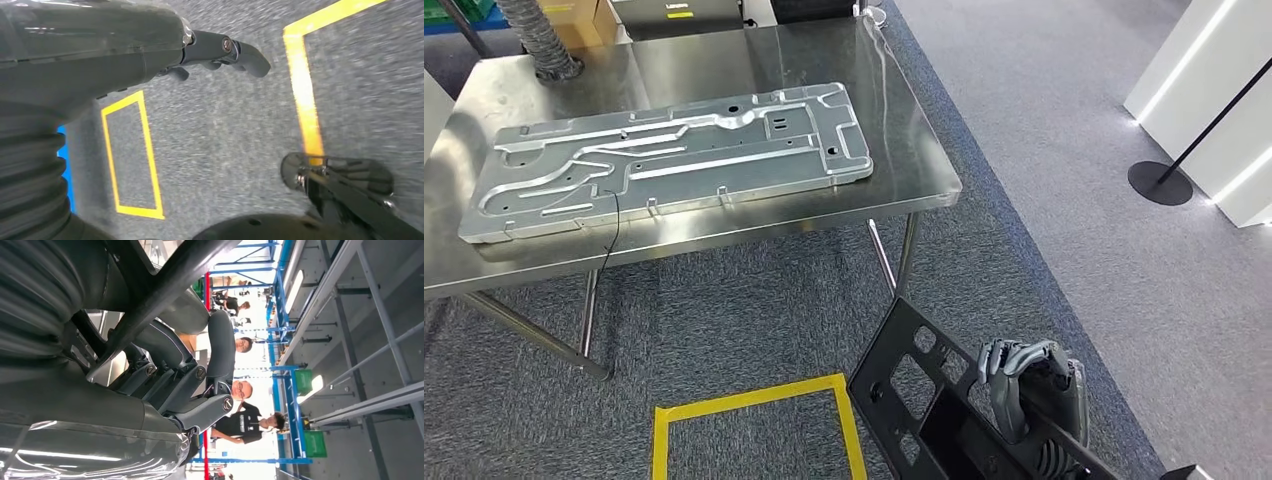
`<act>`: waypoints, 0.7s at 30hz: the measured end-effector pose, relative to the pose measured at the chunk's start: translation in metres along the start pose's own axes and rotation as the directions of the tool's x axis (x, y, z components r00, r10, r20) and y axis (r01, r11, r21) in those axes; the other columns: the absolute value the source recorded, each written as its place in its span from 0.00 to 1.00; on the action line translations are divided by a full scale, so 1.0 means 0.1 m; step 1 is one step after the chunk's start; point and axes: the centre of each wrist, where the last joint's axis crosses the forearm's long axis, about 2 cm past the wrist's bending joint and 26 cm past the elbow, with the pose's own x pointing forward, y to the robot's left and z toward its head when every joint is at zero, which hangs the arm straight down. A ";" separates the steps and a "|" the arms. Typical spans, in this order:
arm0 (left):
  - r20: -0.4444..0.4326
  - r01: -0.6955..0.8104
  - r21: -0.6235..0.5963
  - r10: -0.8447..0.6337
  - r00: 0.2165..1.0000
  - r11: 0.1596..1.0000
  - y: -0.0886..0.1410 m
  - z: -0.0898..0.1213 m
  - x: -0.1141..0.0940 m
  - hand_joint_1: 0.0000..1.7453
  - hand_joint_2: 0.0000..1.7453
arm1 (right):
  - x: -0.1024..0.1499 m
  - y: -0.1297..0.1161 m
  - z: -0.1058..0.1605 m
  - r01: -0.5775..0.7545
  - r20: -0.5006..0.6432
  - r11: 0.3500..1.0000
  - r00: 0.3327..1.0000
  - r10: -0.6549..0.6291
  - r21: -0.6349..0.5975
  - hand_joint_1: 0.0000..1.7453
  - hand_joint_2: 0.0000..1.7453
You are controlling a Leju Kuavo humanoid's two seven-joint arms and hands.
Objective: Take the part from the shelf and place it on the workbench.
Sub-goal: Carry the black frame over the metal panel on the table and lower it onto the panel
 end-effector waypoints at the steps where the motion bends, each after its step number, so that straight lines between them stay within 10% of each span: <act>1: -0.003 0.000 0.000 0.000 1.000 1.000 0.00 0.00 -0.01 0.00 1.00 | 0.00 0.00 0.00 0.002 0.000 1.000 1.000 -0.002 0.001 1.00 1.00; 21: 0.014 -0.013 0.005 0.013 1.000 1.000 -0.01 -0.01 0.04 0.00 1.00 | -0.05 -0.01 -0.02 0.017 -0.008 1.000 1.000 -0.017 0.018 1.00 1.00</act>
